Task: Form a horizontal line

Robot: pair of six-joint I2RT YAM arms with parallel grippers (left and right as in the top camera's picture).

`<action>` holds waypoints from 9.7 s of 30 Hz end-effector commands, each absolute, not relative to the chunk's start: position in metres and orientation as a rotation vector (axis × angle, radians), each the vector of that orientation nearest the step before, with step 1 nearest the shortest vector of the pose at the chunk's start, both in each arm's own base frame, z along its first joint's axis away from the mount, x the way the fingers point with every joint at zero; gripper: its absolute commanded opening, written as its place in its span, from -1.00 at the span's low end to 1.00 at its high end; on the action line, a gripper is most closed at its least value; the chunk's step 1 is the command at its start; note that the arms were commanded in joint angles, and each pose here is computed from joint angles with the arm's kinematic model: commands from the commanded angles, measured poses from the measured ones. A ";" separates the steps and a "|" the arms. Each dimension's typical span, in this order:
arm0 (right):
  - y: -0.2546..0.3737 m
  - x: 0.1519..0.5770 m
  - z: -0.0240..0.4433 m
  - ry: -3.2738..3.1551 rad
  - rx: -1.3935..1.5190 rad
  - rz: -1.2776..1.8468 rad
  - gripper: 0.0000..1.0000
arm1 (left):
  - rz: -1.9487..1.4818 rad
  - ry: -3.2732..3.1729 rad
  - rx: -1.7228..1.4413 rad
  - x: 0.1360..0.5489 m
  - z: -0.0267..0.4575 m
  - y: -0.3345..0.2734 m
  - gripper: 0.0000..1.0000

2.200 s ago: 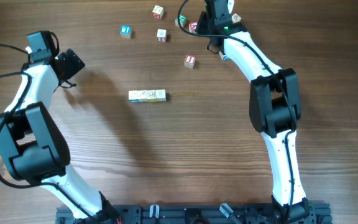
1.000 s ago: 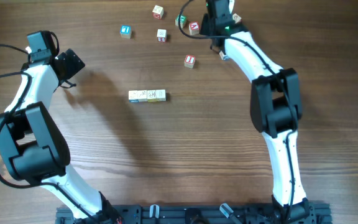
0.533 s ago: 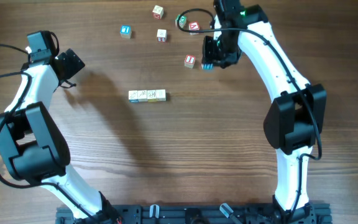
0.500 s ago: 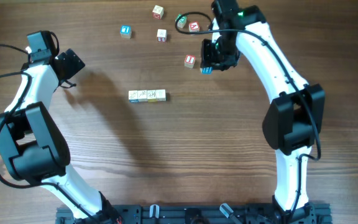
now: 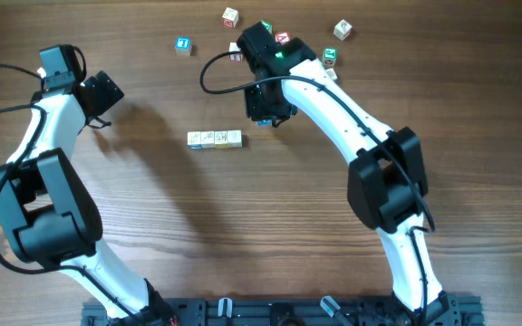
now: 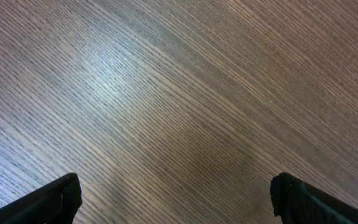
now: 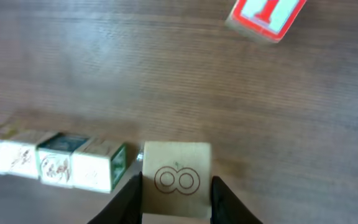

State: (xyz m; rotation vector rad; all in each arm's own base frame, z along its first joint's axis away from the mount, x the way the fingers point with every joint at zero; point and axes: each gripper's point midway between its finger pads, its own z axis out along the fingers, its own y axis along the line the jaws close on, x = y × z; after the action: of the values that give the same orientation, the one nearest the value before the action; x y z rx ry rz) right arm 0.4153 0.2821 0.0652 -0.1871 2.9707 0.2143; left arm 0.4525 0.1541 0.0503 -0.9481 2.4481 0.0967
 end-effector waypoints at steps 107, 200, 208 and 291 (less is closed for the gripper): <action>0.250 0.439 0.027 2.961 -0.163 0.021 -0.60 | 0.112 2.451 -0.949 0.452 0.048 0.157 1.00; 0.261 0.391 0.009 3.190 -0.100 0.140 -0.91 | 0.112 2.451 -0.949 0.452 0.048 0.157 1.00; 0.280 0.385 0.012 3.210 -0.166 0.324 -0.91 | 0.112 2.451 -0.949 0.452 0.048 0.157 1.00; 0.279 0.368 0.013 3.254 -0.304 0.298 -0.92 | 0.112 2.451 -0.949 0.452 0.048 0.157 1.00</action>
State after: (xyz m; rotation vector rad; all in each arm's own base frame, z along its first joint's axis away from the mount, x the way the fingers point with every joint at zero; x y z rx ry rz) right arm 0.3740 0.2804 0.0179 -0.1181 3.2493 0.3186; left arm 0.4525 0.1541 0.0503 -0.9481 2.4481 0.0967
